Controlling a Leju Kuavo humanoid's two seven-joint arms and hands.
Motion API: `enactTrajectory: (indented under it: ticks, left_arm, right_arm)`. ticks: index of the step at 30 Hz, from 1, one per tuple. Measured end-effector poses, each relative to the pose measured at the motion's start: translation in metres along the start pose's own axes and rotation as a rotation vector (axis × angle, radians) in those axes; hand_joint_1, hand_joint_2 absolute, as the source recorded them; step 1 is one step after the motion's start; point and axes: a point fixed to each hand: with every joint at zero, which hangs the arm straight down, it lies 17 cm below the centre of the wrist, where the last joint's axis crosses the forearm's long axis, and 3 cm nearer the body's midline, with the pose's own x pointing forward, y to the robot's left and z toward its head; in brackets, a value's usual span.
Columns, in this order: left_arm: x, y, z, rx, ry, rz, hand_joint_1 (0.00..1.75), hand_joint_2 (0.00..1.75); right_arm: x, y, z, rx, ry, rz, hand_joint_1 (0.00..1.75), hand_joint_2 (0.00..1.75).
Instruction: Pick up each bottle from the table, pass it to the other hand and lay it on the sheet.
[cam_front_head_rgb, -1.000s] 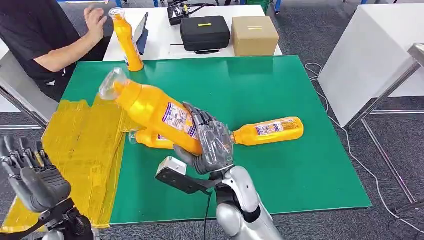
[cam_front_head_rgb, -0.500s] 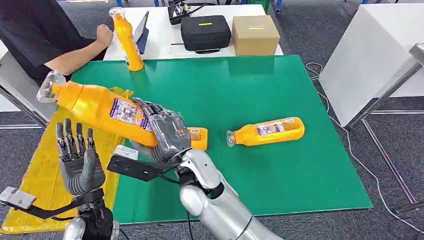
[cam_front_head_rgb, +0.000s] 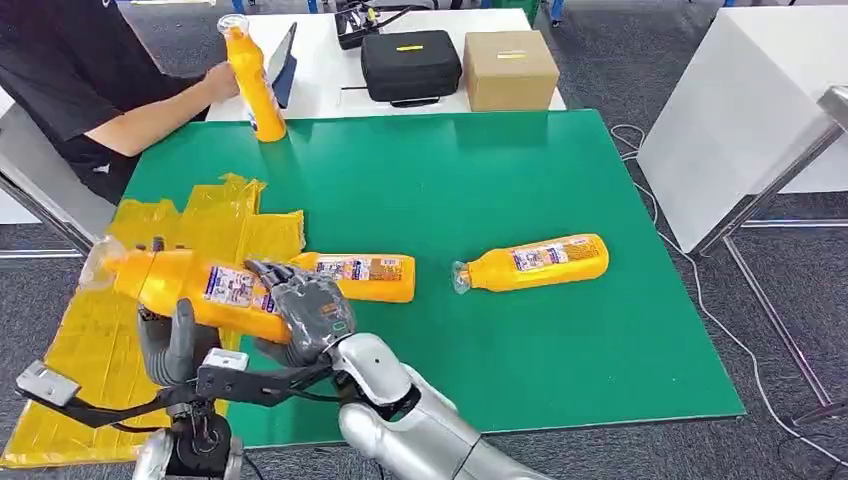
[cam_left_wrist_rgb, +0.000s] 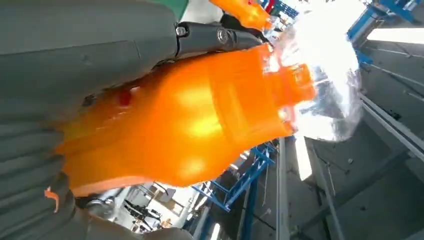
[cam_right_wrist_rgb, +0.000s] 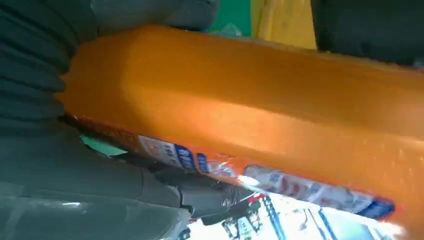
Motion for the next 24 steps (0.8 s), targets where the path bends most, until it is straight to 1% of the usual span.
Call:
enactTrajectory:
  ticks: [8, 13, 23, 24]
  left_arm:
    - [-0.009, 0.017, 0.015, 0.033, 0.040, -0.019, 0.00, 1.75]
    - [-0.022, 0.022, 0.019, 0.035, 0.091, -0.093, 0.00, 1.75]
    - [-0.031, 0.027, 0.021, 0.032, 0.123, -0.138, 0.00, 1.75]
    - [-0.032, 0.027, 0.022, 0.032, 0.126, -0.139, 0.16, 1.75]
  right_arm:
    - [-0.003, 0.027, 0.007, 0.058, 0.001, 0.119, 1.75, 1.75]
    - [-0.004, 0.029, 0.010, 0.036, 0.007, 0.242, 1.75, 1.75]
    - [-0.008, 0.030, 0.015, 0.033, 0.021, 0.263, 1.75, 1.75]
    - [-0.008, 0.030, 0.015, 0.035, 0.022, 0.265, 1.75, 1.75]
